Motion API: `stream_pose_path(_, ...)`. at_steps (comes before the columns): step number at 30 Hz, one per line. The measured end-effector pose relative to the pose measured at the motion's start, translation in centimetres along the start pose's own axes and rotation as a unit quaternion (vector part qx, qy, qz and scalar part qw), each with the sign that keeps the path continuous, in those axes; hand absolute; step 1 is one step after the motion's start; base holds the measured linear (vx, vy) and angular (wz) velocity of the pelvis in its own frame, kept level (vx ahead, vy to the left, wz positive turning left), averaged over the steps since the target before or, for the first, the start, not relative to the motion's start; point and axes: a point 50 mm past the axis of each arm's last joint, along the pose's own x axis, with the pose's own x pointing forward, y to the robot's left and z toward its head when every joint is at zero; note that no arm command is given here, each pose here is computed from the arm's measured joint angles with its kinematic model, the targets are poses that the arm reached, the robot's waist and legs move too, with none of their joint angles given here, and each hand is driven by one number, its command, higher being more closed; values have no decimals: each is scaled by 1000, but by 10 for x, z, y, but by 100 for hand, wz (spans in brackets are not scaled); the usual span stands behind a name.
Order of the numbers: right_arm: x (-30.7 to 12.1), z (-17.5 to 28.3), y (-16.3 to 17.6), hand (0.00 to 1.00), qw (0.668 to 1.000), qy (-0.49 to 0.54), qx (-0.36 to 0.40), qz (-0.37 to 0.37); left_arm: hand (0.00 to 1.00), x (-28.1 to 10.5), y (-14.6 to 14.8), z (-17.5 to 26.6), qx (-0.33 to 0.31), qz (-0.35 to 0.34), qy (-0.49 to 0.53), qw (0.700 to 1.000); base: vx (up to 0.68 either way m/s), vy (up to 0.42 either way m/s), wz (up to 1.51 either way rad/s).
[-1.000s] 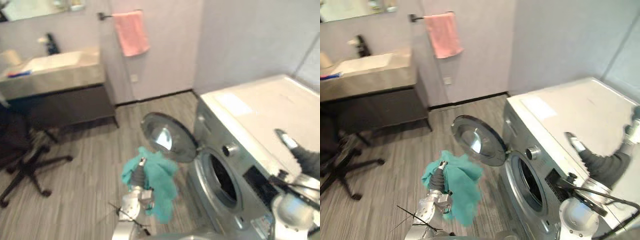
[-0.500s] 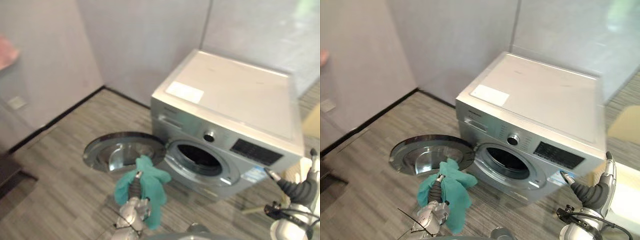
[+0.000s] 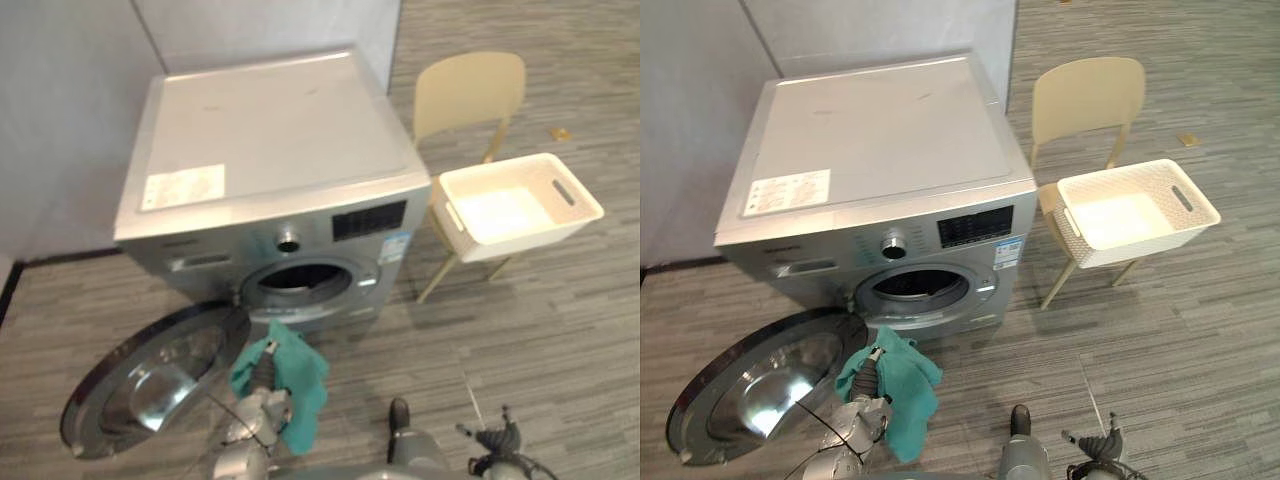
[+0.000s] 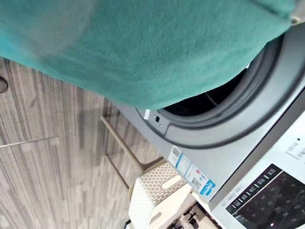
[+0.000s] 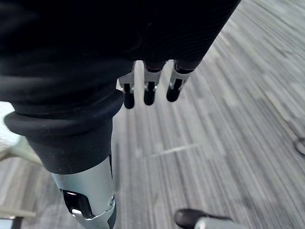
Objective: Pick up the laundry basket with both hands and put the clothes into the washing machine.
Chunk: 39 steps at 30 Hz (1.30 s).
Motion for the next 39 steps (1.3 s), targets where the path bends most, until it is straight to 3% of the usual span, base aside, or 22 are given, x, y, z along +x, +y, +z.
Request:
stream_pose_path(5, 2, -23, 14, 0, 995, 61, 68, 49, 100, 0, 11, -16, -20, 28, 45, 998, 79, -142, -2)
stream_pose_path(11, 7, -10, 23, 0, 993, 30, -10, 114, 100, -7, 26, -26, -58, 64, 62, 994, 83, -81, -19)
stream_pose_path(18, 15, 14, 34, 0, 986, -10, -58, 153, 100, 9, -11, -24, 3, -2, 74, 997, 113, 90, -28)
stream_pose_path(25, 15, 35, 46, 0, 983, -48, -58, 170, 100, 14, -40, -25, 134, -101, 85, 982, 188, 85, 7)
stream_pose_path(34, -5, 66, 104, 0, 952, -111, -117, 261, 100, 27, -45, -3, 142, -106, 51, 983, 86, -246, 35)
stream_pose_path(39, -10, 104, 120, 0, 937, -170, -124, 278, 100, 53, -92, 58, 76, -126, -36, 988, -114, -211, 64)
